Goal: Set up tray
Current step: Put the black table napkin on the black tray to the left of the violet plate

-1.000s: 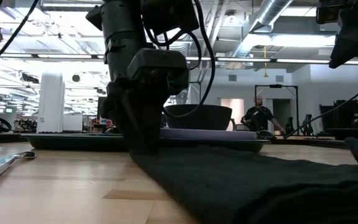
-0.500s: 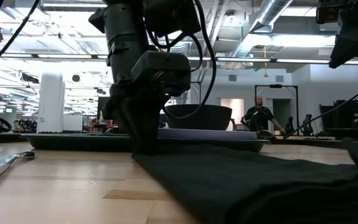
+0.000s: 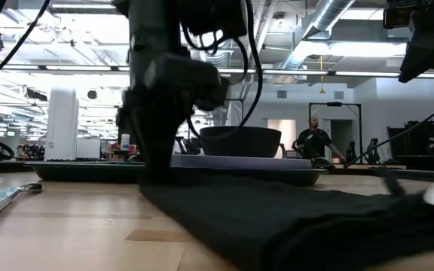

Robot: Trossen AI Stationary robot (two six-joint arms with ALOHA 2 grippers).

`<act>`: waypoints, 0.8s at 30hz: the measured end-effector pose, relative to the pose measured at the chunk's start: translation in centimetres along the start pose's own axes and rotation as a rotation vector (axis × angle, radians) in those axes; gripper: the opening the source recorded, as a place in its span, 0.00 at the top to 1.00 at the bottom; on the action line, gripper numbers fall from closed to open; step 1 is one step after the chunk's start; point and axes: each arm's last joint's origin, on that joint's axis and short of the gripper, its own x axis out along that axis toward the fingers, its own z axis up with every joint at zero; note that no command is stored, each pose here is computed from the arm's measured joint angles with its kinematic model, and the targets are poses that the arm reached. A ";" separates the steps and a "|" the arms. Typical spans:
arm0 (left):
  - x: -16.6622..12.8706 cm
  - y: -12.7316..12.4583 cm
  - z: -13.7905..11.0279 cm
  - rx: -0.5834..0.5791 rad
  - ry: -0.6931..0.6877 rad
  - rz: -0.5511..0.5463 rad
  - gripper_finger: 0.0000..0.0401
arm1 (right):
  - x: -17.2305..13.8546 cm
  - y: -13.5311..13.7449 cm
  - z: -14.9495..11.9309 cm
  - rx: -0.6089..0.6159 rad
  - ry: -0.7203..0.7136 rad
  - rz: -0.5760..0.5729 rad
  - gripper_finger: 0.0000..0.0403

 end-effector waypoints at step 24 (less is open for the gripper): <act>-7.8 0.5 -3.3 0.000 0.072 0.455 1.00 | 0.1 -0.2 0.2 -0.005 -0.007 -0.014 0.70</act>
